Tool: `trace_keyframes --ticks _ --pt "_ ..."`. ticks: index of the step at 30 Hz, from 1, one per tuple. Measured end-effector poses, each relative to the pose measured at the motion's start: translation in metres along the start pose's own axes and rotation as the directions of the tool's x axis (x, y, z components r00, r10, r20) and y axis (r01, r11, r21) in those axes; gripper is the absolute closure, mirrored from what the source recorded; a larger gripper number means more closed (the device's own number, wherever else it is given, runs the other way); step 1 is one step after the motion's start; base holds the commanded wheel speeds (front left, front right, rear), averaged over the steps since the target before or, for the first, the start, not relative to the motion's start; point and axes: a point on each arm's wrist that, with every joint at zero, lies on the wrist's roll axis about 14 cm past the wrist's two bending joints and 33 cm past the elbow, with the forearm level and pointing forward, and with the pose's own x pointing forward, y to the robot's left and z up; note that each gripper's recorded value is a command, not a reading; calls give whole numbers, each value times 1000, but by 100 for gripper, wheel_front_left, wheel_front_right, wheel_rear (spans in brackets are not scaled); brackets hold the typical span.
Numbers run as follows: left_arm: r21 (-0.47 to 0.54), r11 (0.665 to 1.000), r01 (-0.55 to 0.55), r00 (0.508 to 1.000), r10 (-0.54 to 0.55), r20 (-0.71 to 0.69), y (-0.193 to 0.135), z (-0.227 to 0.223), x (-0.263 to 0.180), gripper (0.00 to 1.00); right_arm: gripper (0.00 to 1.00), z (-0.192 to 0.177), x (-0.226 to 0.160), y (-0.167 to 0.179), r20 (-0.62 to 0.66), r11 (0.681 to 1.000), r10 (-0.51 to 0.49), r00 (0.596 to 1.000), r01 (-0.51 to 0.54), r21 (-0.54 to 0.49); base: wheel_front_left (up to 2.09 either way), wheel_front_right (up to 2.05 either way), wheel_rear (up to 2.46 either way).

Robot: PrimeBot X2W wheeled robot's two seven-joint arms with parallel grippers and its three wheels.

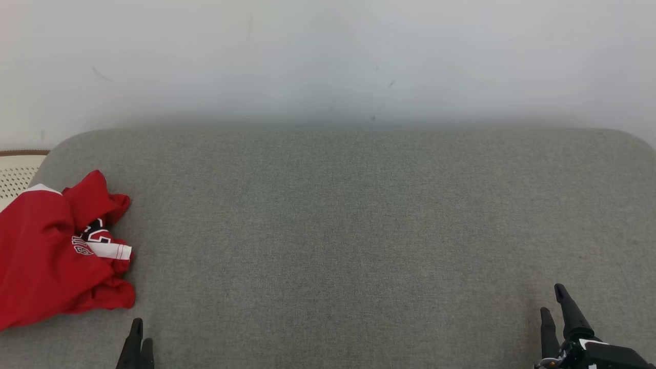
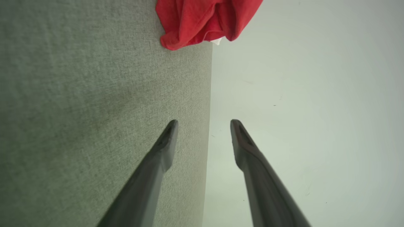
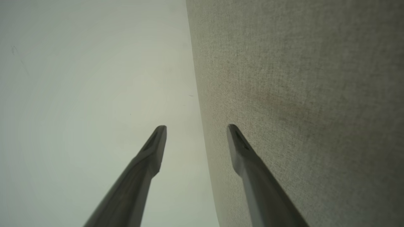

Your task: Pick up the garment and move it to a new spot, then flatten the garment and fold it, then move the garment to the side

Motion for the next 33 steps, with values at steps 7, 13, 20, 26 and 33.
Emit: trace_keyframes --ticks 7,13,20,26,33 --pt "41 999 1 1000 -2 13 -1 0 1 0 0 -3 0 2 -2 999 4 1000 -4 -51 0 0 0" --pt "151 989 4 1000 -8 27 -4 1 1 0 0 -3 1 4 5 987 6 1000 -5 -160 0 0 0" --pt "289 957 8 999 -17 29 -7 0 2 0 0 -5 2 8 5 959 17 1000 -15 -284 0 0 0" --pt "410 912 15 999 -27 25 -9 -3 3 0 0 -11 2 9 -20 914 18 1000 -24 -406 0 0 0" --pt "552 834 19 999 -32 13 -11 -9 4 0 0 -17 2 8 -42 839 16 999 -36 -543 0 0 0"
